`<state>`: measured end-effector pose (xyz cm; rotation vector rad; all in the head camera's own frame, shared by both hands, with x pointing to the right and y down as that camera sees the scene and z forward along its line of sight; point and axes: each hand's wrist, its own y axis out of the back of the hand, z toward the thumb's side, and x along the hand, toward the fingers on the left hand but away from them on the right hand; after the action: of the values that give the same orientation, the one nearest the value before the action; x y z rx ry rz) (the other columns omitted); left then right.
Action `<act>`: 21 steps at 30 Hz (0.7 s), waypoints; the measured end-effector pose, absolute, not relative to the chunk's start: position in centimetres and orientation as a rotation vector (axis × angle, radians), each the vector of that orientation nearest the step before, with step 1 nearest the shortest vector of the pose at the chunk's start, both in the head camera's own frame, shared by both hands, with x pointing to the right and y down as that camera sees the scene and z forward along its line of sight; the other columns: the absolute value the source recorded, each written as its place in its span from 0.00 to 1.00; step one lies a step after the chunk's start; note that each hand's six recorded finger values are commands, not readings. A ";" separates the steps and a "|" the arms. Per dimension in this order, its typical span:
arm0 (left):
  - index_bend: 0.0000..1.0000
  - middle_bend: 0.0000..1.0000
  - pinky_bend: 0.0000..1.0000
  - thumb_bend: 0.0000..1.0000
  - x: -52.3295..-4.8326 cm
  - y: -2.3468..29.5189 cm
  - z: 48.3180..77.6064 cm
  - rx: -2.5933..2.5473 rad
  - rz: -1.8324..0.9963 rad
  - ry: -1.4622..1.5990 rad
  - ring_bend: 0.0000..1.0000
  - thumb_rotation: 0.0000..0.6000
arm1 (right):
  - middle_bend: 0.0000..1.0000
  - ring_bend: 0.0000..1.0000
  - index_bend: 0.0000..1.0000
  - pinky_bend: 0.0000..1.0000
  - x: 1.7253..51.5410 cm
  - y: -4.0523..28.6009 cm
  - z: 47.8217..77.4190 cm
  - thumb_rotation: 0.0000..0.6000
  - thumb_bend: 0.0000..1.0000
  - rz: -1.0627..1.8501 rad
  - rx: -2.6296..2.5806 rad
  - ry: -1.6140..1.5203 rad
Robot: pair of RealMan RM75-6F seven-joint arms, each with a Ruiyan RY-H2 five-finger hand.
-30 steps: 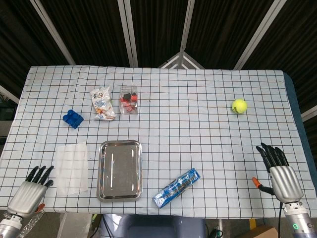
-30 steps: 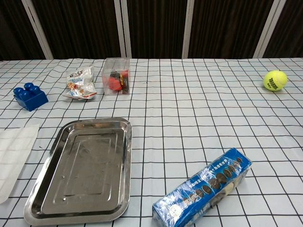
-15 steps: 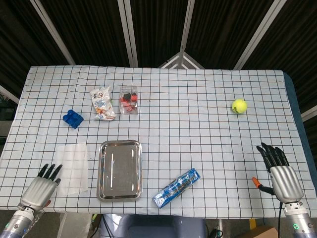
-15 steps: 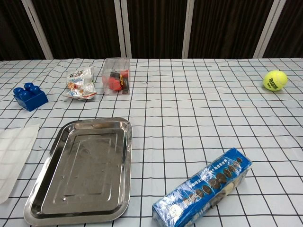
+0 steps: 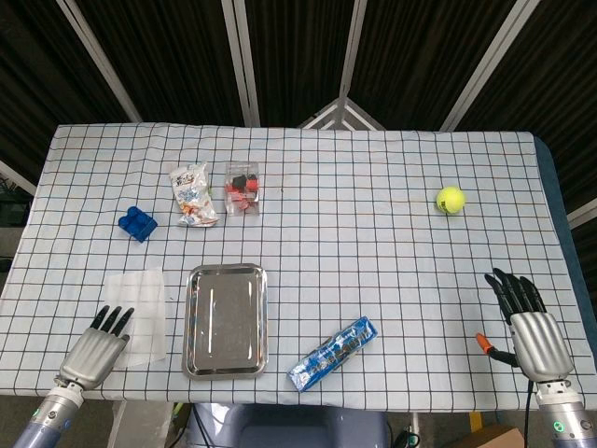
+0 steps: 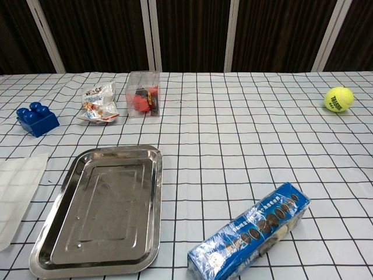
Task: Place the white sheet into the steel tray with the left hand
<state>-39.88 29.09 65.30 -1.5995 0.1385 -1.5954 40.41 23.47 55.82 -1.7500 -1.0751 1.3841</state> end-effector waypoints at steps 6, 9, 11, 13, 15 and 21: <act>0.57 0.00 0.00 0.50 -40.0 28.9 65.3 -1.614 -1.597 0.166 0.00 1.00 | 0.00 0.00 0.00 0.00 40.4 23.5 55.9 1.00 0.31 1.386 -1.751 -1.073; 0.58 0.00 0.00 0.50 -39.9 28.5 65.0 -1.618 -1.591 0.199 0.00 1.00 | 0.00 0.00 0.00 0.00 40.4 23.5 55.8 1.00 0.31 1.385 -1.751 -1.075; 0.58 0.00 0.00 0.51 -39.8 28.1 64.6 -1.614 -1.582 0.225 0.00 1.00 | 0.00 0.00 0.00 0.00 40.4 23.5 55.8 1.00 0.31 1.385 -1.751 -1.075; 0.58 0.01 0.00 0.51 -39.6 27.4 63.8 -1.609 -1.565 0.265 0.00 1.00 | 0.00 0.00 0.00 0.00 40.4 23.5 55.8 1.00 0.31 1.383 -1.751 -1.076; 0.58 0.01 0.00 0.51 -39.2 26.5 62.8 -1.603 -1.540 0.316 0.00 1.00 | 0.00 0.00 0.00 0.00 40.4 23.5 55.8 1.00 0.31 1.383 -1.752 -1.075; 0.58 0.01 0.00 0.51 -36.8 23.0 58.3 -1.591 -1.411 0.501 0.00 1.00 | 0.00 0.00 0.00 0.00 40.3 23.5 55.9 1.00 0.31 1.383 -1.753 -1.070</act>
<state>-36.81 23.01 58.34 -1.5913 0.5008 -1.4107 40.34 23.47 55.86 -1.7525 -1.0699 1.3825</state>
